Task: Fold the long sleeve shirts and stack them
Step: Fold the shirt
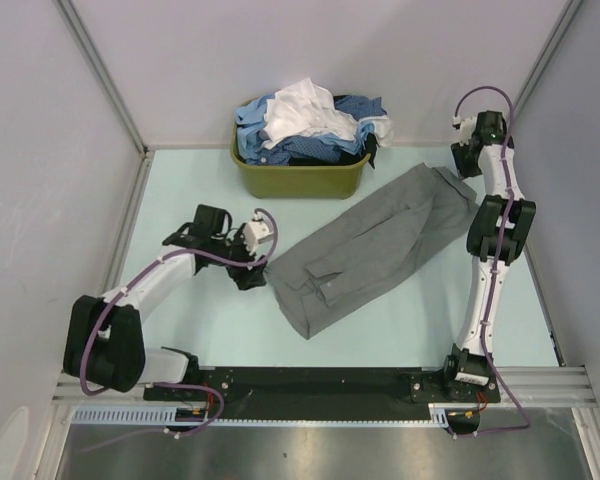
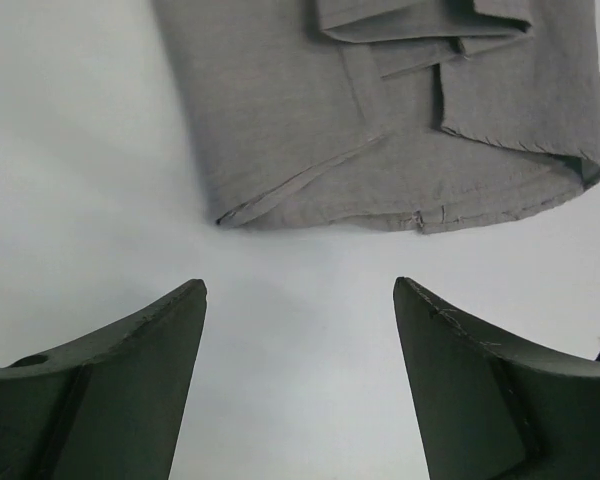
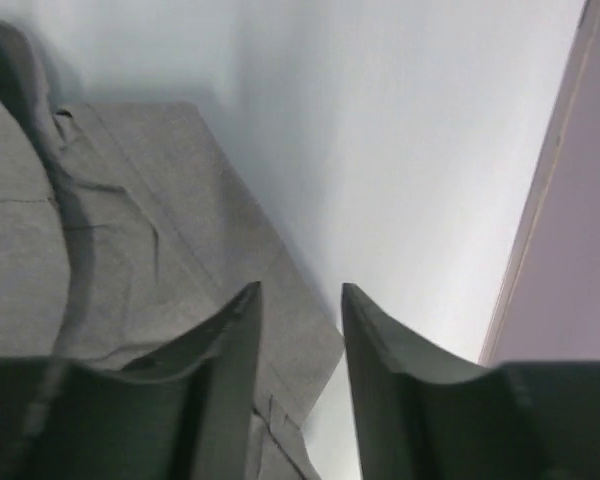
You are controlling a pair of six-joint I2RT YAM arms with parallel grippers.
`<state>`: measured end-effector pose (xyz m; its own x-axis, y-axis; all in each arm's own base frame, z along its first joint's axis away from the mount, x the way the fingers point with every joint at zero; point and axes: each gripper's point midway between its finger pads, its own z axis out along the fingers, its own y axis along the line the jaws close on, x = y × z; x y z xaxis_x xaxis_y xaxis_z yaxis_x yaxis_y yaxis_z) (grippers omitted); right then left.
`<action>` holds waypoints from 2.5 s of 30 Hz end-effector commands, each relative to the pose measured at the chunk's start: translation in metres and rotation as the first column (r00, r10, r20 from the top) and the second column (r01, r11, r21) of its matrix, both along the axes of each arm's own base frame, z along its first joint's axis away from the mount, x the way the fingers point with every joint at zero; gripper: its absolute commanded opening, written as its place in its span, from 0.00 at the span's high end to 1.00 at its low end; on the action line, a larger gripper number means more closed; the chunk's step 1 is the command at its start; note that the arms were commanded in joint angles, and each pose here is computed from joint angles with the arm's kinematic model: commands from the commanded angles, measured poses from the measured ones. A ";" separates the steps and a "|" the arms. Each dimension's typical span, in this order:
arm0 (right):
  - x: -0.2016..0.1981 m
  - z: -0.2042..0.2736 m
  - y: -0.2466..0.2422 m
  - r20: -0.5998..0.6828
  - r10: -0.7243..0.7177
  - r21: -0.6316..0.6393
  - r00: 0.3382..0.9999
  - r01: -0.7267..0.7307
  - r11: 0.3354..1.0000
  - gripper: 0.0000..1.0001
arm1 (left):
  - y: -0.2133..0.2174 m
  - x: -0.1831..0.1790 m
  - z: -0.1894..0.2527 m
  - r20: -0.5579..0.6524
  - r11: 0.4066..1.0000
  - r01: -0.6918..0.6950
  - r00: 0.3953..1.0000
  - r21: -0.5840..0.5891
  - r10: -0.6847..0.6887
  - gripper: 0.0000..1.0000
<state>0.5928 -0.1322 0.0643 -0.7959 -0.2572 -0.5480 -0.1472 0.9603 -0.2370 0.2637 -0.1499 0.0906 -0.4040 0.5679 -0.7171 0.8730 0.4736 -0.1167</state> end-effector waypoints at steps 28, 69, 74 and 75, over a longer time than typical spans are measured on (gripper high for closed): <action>-0.153 -0.062 0.085 -0.306 -0.241 0.633 0.921 0.386 0.671 0.67 | -0.115 -0.110 -0.078 0.256 0.577 0.688 0.520 0.440 -0.815 0.32; -0.324 0.093 0.191 0.128 0.691 0.242 0.712 -0.698 0.674 0.46 | -0.136 -0.144 0.012 0.426 0.526 0.837 0.424 0.154 -0.800 0.30; -0.418 0.029 0.246 -0.035 0.937 0.175 0.348 -0.921 0.348 0.54 | -0.136 -0.144 -0.006 0.434 0.469 0.864 0.357 0.183 -0.827 0.30; -0.429 0.022 0.248 -0.066 0.956 0.158 0.285 -0.943 0.292 0.54 | -0.140 -0.142 -0.007 0.422 0.470 0.865 0.367 0.173 -0.829 0.30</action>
